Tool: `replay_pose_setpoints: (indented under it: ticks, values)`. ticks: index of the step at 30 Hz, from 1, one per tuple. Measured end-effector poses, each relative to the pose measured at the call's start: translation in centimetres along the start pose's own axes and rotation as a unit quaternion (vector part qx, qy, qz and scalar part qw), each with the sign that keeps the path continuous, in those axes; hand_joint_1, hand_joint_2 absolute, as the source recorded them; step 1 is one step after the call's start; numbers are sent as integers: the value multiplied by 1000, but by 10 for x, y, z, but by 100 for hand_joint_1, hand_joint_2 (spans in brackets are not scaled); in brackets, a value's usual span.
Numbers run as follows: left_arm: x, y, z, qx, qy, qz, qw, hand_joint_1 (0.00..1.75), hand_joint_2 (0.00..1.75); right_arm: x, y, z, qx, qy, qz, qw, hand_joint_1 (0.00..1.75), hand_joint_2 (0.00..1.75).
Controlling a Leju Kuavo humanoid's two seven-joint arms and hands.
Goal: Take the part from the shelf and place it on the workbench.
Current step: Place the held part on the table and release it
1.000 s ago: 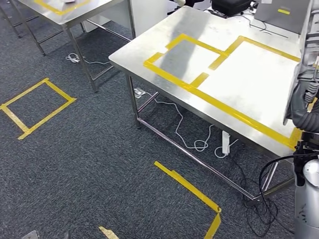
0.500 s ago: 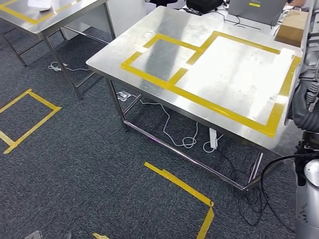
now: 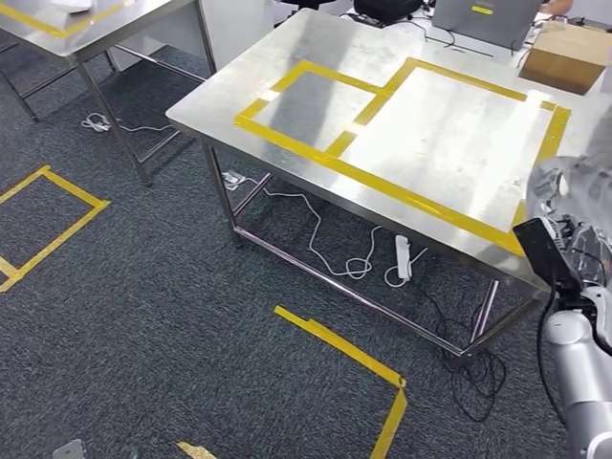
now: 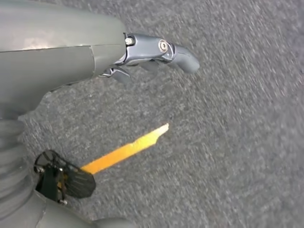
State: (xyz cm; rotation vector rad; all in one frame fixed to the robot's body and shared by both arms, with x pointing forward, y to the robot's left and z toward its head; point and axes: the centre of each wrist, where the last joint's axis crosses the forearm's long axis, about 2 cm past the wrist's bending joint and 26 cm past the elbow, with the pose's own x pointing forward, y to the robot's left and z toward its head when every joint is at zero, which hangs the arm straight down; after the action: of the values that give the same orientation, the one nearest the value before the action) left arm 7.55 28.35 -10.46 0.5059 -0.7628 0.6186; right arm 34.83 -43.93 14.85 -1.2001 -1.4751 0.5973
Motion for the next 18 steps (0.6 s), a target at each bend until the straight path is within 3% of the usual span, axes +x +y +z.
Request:
replay_pose_setpoints:
  ticks: [6, 18]
  values:
    - [3, -2, -2, -2, -5, -3, 1000, 0, 175, -12, 12, 8, 47, 20, 29, 998, 175, 175]
    - [3, -2, -2, -2, -5, -8, 1000, 0, 175, -14, 20, 11, 69, 5, 44, 997, 175, 175]
